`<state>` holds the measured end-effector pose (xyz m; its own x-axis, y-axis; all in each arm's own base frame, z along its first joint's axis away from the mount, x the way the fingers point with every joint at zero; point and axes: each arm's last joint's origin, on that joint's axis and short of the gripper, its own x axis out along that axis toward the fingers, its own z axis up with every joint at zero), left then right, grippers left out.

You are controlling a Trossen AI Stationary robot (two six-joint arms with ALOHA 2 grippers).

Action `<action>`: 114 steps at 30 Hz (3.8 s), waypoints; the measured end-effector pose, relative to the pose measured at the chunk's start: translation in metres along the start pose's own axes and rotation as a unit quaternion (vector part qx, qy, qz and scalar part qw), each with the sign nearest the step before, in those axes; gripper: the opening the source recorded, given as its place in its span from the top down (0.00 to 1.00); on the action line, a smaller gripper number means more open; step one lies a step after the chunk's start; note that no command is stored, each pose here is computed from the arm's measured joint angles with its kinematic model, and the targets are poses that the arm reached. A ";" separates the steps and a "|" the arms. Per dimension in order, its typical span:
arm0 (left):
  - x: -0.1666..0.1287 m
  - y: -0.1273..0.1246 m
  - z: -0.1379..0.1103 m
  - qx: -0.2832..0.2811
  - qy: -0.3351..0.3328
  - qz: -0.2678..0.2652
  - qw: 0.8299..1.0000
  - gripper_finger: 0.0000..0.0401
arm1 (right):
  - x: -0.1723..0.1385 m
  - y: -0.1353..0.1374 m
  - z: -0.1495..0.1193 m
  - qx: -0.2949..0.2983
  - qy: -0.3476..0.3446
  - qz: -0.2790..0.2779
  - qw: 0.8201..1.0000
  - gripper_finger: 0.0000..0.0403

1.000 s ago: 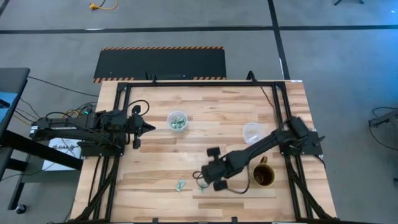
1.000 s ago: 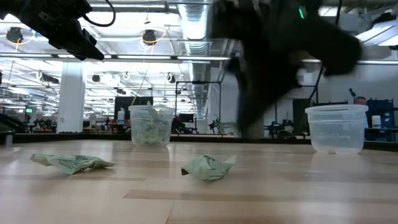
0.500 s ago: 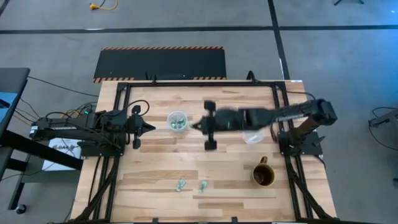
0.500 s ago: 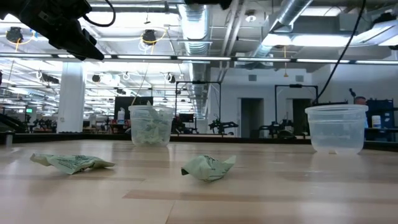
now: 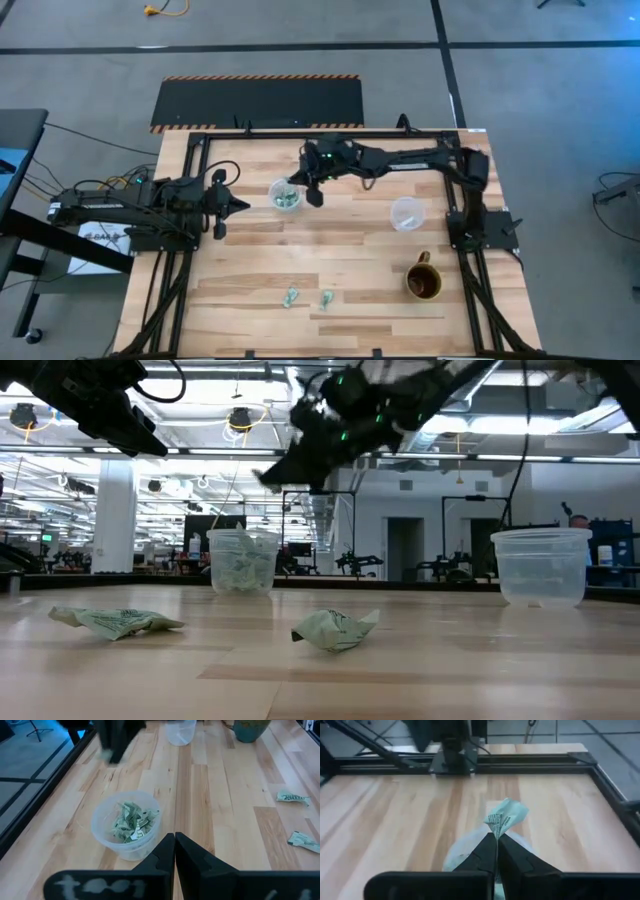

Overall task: Pick and place Stevia / Truvia into bins
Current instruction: Put the white stevia packet into the left transparent container

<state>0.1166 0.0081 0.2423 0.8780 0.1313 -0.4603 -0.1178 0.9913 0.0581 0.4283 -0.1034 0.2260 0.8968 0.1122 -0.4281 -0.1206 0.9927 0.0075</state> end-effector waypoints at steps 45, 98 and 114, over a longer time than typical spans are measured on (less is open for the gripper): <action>0.000 0.000 0.000 0.000 0.000 0.000 1.000 1.00 | -0.056 0.184 0.044 -0.101 0.174 0.199 0.959 0.73; 0.001 0.000 0.000 0.000 0.004 0.000 1.000 1.00 | 0.033 0.281 -0.061 -0.216 0.253 0.246 0.911 0.65; 0.001 0.000 0.000 0.000 0.004 0.000 1.000 1.00 | 0.039 0.286 -0.077 -0.248 0.274 0.237 0.899 0.61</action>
<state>0.1175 0.0081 0.2416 0.8745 0.1310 -0.4670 -0.1173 0.9914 0.0586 0.3961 0.1809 0.1418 0.3671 0.3435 -0.8644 -0.7300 0.6823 -0.0389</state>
